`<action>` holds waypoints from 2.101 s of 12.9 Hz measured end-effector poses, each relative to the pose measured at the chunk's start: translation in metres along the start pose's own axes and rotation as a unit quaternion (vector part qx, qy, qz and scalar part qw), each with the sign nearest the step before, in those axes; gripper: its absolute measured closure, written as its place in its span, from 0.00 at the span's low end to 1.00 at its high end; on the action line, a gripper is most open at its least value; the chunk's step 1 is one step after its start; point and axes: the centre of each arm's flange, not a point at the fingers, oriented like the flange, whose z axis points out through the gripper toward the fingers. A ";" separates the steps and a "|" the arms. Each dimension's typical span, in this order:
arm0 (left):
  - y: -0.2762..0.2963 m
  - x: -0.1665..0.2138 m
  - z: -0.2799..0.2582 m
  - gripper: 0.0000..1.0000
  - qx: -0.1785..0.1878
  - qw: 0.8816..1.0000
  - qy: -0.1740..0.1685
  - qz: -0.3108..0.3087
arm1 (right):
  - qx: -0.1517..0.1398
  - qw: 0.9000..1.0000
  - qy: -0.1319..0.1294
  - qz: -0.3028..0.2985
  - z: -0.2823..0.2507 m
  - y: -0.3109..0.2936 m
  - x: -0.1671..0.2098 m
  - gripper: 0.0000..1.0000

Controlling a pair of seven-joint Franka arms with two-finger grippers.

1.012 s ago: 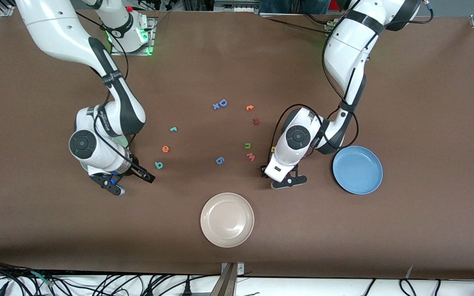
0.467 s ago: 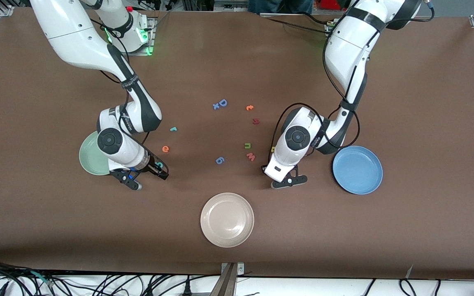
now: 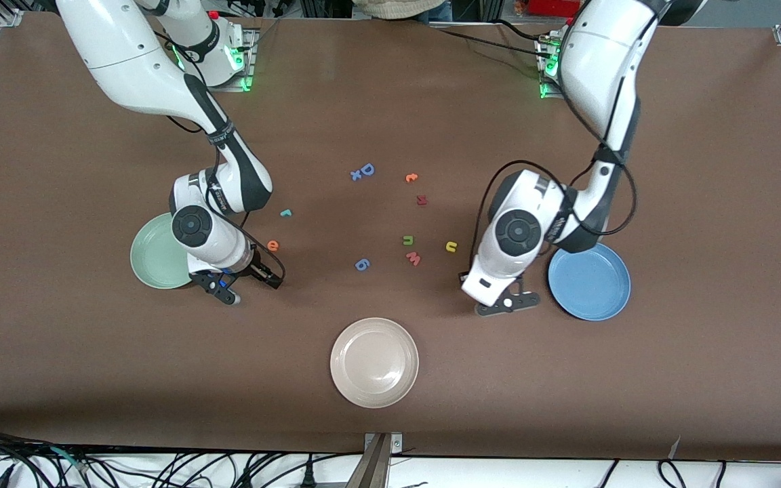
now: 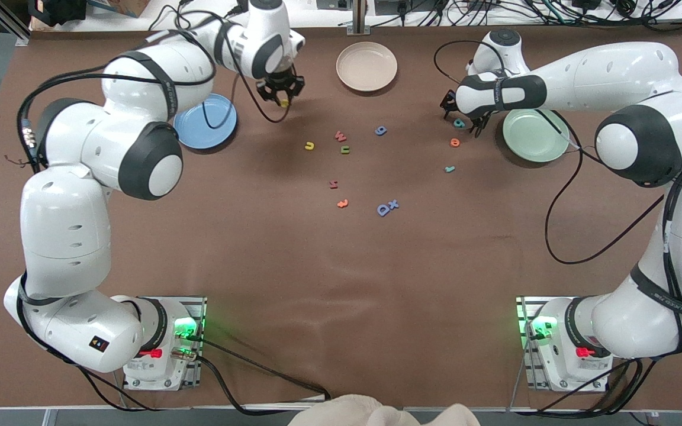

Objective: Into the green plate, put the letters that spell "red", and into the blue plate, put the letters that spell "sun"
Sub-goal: 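Lower the yellow S onto the blue plate while the right gripper grasps, then place the blue letter on the green plate while the left gripper reaches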

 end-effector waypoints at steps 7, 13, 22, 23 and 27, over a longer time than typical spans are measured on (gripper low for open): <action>-0.172 0.060 0.030 0.69 0.040 0.994 -0.047 0.092 | 0.002 1.000 0.006 -0.001 -0.008 -0.001 0.002 0.58; -0.208 0.038 0.086 0.52 0.027 0.990 -0.089 0.104 | 0.004 1.000 0.008 0.000 -0.016 -0.001 0.004 0.62; -0.088 0.005 -0.016 0.00 -0.034 0.991 -0.039 0.124 | -0.049 0.997 -0.033 -0.046 -0.100 0.102 0.064 0.62; -0.065 -0.005 -0.019 0.00 -0.039 0.993 -0.040 0.105 | -0.052 0.997 -0.040 -0.051 -0.098 0.122 0.070 0.62; 0.033 -0.051 -0.004 0.00 -0.035 0.997 -0.049 0.045 | -0.057 0.995 -0.056 -0.055 -0.088 0.168 0.081 0.62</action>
